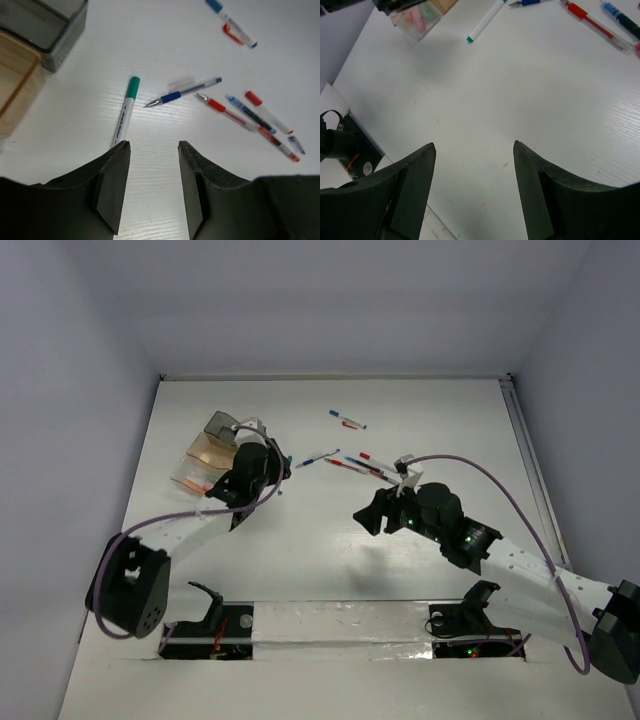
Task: Sort the stationery into containers
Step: Place the pen in the storage box, then pick up the pen from the center of the board.
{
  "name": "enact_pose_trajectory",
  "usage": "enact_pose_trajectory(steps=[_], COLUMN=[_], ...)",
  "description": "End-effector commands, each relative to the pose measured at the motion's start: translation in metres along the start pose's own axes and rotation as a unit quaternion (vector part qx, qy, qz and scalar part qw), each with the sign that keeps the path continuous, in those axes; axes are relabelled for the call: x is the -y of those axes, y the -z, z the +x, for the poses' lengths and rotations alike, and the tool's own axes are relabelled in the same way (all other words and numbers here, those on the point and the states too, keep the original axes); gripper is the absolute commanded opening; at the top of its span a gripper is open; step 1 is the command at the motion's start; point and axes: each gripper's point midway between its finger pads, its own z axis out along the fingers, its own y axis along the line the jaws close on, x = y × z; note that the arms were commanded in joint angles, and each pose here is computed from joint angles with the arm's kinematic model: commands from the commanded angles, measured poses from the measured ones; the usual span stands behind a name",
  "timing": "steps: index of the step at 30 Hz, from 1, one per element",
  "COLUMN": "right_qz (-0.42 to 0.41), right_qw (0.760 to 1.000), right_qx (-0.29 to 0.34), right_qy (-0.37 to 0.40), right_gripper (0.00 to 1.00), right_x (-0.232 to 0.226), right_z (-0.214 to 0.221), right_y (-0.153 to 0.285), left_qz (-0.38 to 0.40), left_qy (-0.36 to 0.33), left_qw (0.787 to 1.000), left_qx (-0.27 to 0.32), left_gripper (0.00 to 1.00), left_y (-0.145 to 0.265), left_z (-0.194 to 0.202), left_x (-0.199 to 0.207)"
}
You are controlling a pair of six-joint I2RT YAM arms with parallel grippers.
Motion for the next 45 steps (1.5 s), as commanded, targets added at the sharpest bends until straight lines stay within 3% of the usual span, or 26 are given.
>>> enact_pose_trajectory(steps=[1, 3, 11, 17, 24, 26, 28, 30, 36, 45], right_qz=[0.002, 0.008, 0.013, 0.013, 0.018, 0.017, 0.015, 0.013, 0.009, 0.003], right_qw=[0.999, 0.999, 0.999, 0.999, 0.999, 0.999, 0.999, 0.999, 0.999, 1.0], right_qx=[0.05, 0.049, 0.036, 0.035, 0.038, 0.039, 0.042, 0.044, 0.04, 0.029], right_qy=[0.008, 0.007, 0.006, 0.008, 0.009, 0.009, 0.009, 0.009, 0.007, 0.0], right_gripper=[0.69, 0.69, 0.69, 0.69, 0.69, 0.69, 0.69, 0.69, 0.69, 0.69], right_x=[-0.004, 0.0, 0.005, 0.006, 0.009, 0.008, 0.007, 0.005, 0.004, 0.005], right_z=[-0.029, -0.028, -0.017, -0.016, -0.02, -0.02, -0.022, -0.024, -0.021, -0.013], right_y=[0.005, 0.005, 0.004, 0.004, 0.005, 0.005, 0.006, 0.007, 0.006, 0.003], left_qz=[0.0, -0.022, -0.086, -0.118, -0.149, -0.152, -0.154, -0.15, -0.066, 0.027], left_qy=[-0.049, -0.069, -0.099, -0.123, -0.138, -0.14, -0.139, -0.134, -0.082, -0.002], left_qw=[0.997, 0.994, 0.987, 0.977, 0.969, 0.968, 0.969, 0.97, 0.992, 0.999], left_qx=[-0.054, -0.083, -0.088, -0.126, -0.138, -0.139, -0.137, -0.136, -0.072, 0.041], left_gripper=[0.4, 0.42, 0.41, 0.36, 0.2, 0.15, 0.03, 0.0, 0.0, 0.0], left_y=[-0.017, -0.032, -0.067, -0.081, -0.083, -0.082, -0.082, -0.081, -0.064, -0.03], left_z=[0.016, 0.032, 0.035, 0.06, 0.072, 0.073, 0.072, 0.072, 0.026, -0.06], left_x=[0.008, -0.001, -0.017, -0.036, -0.053, -0.055, -0.055, -0.054, -0.007, 0.048])
